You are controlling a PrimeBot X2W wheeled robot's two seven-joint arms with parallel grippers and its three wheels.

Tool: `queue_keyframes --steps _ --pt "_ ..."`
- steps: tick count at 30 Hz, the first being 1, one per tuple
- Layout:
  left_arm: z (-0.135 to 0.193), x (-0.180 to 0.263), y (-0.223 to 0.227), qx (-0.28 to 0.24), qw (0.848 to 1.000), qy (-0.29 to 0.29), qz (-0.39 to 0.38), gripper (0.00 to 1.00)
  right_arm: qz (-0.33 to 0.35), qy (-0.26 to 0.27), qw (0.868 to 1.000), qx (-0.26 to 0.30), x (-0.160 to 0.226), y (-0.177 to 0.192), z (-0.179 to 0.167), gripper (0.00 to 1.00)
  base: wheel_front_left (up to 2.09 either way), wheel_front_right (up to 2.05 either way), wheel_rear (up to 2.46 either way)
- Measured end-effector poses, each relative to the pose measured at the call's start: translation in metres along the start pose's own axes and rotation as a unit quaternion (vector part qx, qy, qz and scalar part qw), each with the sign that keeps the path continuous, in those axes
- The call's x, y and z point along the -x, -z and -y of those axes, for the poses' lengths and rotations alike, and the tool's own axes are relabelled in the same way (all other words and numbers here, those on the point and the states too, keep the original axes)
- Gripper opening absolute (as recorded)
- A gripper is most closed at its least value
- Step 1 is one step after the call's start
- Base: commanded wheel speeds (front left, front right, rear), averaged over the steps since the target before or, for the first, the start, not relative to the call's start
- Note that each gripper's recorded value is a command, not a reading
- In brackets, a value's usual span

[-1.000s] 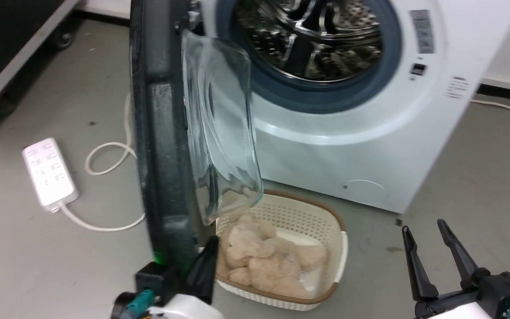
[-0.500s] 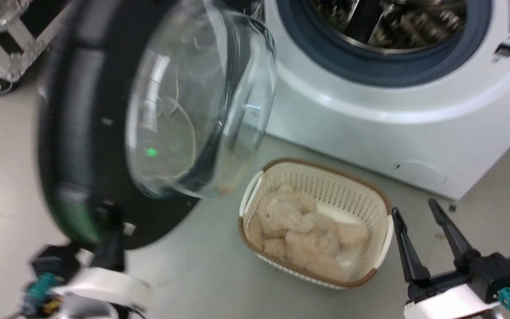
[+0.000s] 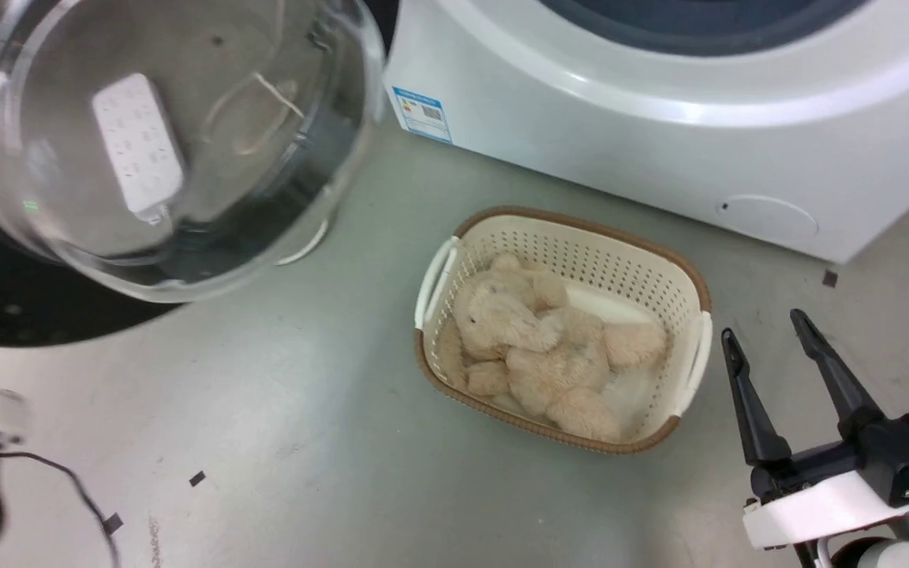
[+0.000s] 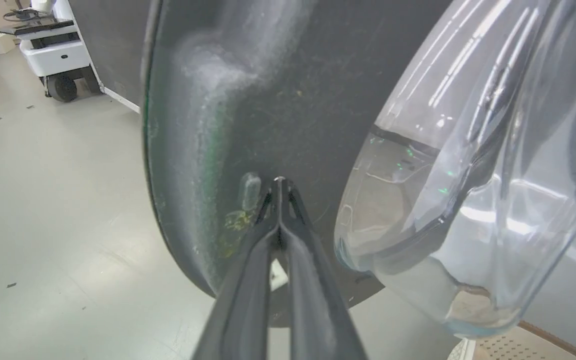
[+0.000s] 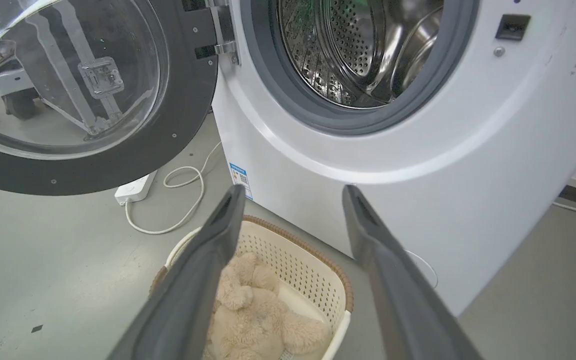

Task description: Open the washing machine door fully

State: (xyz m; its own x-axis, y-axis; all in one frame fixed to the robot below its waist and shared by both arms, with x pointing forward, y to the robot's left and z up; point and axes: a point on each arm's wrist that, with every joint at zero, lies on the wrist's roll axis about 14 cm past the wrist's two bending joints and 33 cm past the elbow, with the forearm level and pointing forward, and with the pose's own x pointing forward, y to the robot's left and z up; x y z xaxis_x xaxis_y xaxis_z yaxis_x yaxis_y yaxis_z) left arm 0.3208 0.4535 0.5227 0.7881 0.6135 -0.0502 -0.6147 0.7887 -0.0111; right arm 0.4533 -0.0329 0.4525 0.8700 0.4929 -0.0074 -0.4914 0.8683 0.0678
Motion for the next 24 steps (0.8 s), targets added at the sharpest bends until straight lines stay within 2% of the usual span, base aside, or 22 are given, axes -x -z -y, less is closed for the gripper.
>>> queue_keyframes --steps 6,13,18,19,24 --pt "-0.007 -0.024 0.004 -0.015 1.000 0.002 -0.003 0.00 0.000 0.012 1.000 0.003 -0.001 0.001 0.014 1.00 0.00 0.00 0.00" --pt "0.007 -0.029 0.012 -0.019 0.999 0.029 -0.004 0.00 0.015 0.030 0.999 0.008 0.001 -0.010 0.027 1.00 0.00 0.00 0.00" --pt "0.035 -0.024 0.006 -0.022 0.997 0.073 0.017 0.00 0.034 0.041 0.999 0.010 0.006 -0.024 0.030 1.00 0.00 0.00 0.00" --pt "0.055 -0.020 -0.005 -0.012 0.994 0.098 0.041 0.00 0.047 0.048 0.998 0.015 0.009 -0.033 0.032 1.00 0.00 0.00 0.00" --pt "0.098 0.006 -0.033 0.024 0.984 0.148 0.097 0.00 0.089 0.068 0.993 0.039 0.024 -0.067 0.038 1.00 0.00 0.00 0.00"
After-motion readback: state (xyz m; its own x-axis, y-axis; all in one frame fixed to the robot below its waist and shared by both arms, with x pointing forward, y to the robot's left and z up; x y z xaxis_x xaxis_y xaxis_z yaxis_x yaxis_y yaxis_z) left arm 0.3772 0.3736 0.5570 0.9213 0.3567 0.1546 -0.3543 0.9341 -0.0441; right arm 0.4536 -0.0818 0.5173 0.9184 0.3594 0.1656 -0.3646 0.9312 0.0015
